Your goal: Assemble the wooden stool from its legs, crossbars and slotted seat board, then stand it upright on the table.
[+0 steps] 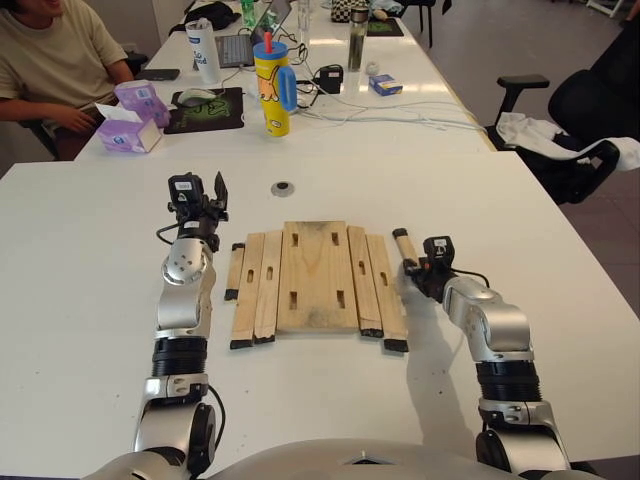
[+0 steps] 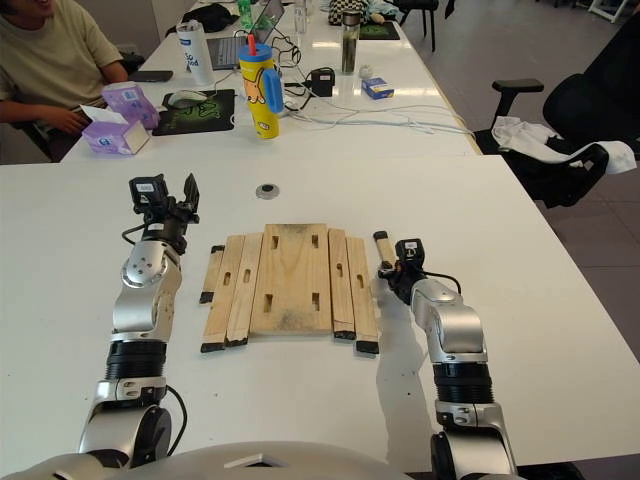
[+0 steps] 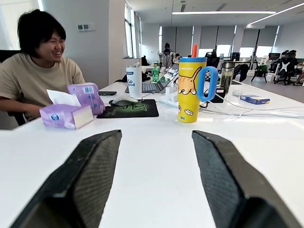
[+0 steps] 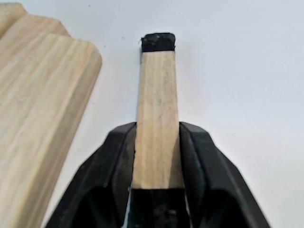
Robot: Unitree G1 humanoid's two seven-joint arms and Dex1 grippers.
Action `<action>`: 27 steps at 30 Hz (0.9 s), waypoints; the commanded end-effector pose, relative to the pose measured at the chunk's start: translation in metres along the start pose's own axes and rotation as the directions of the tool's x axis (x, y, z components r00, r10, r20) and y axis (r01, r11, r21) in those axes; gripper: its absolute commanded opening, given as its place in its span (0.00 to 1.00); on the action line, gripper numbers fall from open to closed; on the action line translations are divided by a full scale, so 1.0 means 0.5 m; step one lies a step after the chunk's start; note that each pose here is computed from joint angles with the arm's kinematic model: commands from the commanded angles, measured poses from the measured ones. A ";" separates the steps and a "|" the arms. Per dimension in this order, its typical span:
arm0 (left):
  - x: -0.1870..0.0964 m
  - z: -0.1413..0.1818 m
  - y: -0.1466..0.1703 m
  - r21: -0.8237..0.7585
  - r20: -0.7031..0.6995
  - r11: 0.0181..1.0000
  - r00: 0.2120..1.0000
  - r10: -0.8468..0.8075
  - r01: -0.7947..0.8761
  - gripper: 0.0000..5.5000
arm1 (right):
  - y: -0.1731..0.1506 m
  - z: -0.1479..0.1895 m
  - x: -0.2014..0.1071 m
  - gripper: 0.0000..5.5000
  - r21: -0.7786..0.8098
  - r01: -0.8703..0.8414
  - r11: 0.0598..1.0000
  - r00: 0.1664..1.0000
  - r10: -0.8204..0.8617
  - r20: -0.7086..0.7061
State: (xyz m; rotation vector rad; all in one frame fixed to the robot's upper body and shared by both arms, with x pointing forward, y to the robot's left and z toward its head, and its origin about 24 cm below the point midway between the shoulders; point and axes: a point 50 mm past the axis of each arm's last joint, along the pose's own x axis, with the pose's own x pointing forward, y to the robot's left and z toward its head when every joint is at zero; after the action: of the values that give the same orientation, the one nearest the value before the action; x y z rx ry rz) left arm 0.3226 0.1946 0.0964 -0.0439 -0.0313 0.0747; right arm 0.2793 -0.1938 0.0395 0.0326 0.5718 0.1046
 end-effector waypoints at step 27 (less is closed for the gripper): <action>-0.031 0.083 -0.188 -0.760 0.084 0.406 0.697 -0.712 0.507 0.50 | 0.164 0.115 -0.090 0.24 -0.407 -0.511 0.757 0.624 0.652 0.430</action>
State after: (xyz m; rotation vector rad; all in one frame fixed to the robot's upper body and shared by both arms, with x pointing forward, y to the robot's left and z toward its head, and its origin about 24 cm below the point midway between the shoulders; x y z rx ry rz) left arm 0.3121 0.1036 0.1395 -0.9056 0.1904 -0.7153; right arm 0.2704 -0.1236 0.1164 0.0382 -0.0605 0.7354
